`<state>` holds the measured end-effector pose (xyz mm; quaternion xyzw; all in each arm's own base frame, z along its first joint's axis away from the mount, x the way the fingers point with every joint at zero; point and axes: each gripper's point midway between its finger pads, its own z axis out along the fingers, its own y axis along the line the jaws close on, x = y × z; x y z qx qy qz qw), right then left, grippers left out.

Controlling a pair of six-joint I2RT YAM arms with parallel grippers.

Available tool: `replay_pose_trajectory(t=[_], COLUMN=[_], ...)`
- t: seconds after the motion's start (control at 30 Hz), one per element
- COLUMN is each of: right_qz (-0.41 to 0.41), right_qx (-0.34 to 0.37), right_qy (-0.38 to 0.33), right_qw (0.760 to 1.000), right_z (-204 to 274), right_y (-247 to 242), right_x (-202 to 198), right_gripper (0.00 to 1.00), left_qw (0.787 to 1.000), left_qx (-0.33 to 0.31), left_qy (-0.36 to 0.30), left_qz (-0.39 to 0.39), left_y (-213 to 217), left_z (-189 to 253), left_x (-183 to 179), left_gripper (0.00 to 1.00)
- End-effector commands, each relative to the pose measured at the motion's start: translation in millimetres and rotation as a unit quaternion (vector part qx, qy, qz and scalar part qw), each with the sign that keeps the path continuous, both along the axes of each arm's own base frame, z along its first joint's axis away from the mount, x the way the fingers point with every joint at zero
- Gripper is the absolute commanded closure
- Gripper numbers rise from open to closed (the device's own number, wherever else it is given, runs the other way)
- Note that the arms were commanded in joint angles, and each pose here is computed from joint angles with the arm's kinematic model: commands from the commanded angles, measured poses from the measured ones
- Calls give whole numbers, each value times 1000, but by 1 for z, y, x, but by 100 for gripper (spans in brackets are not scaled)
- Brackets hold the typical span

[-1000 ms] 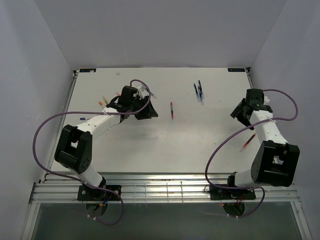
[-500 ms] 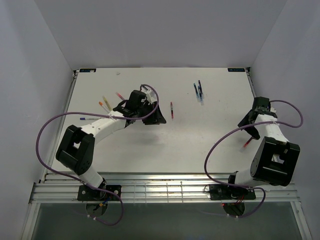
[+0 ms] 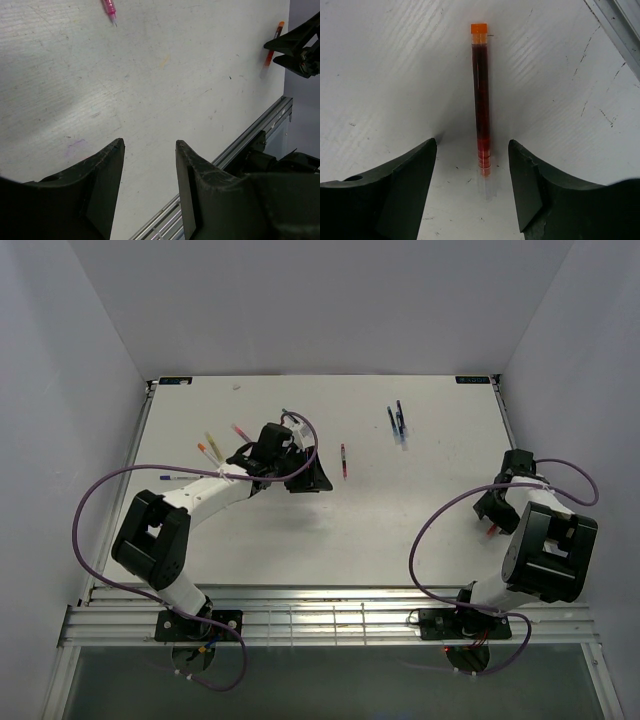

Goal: Open the pen caps

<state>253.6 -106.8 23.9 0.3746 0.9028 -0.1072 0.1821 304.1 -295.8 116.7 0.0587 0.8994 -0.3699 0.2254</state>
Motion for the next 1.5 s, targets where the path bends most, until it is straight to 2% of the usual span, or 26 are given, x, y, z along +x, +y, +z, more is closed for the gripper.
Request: replay_pose_trajectory(t=[0.0,0.13,0.33,0.57,0.67,0.8,0.9,1.03,1.1,1.13,1.23,1.4,1.47], right_qz=[-8,-7,-4,16,35,99,176,283,289,309,323,356,354], right_qx=[-1,6,2,12,17,37,73,160,193,211,244,251,240], right_qy=[-8,2,19,26,14,-70,-150,-242,-286,-297,-322,-317,-316], right_qw=[1000,1000,1000,999,999,992,970,914,893,879,856,843,847], right_z=[-8,-19,-29,-35,-24,21,65,121,146,155,174,185,183], right_y=[-3,0,0,4,10,41,97,203,233,255,293,340,345], right_x=[4,-2,-10,-12,-2,37,66,79,82,77,72,64,66], right_gripper=[35,39,53,91,92,92,92,92,92,92,92,92,92], left_qw=[1000,1000,1000,999,999,997,993,989,988,988,988,988,987], left_qx=[-17,-16,-20,-27,-34,-58,-83,-107,-112,-114,-111,-112,-117], left_qy=[-19,-18,-17,-22,-27,-45,-65,-79,-77,-77,-77,-81,-85], left_qz=[-9,-8,-6,-2,-6,-27,-49,-66,-68,-69,-71,-70,-70], left_y=[-3,-1,-1,2,2,-2,-4,-5,-4,-4,-6,-12,-15], left_z=[17,15,15,20,26,43,59,69,68,68,63,66,71], left_x=[-5,-6,-9,-14,-17,-22,-30,-41,-45,-47,-52,-59,-60], left_gripper=[44,44,44,44,44,44,44,44,43,42,41,40,39])
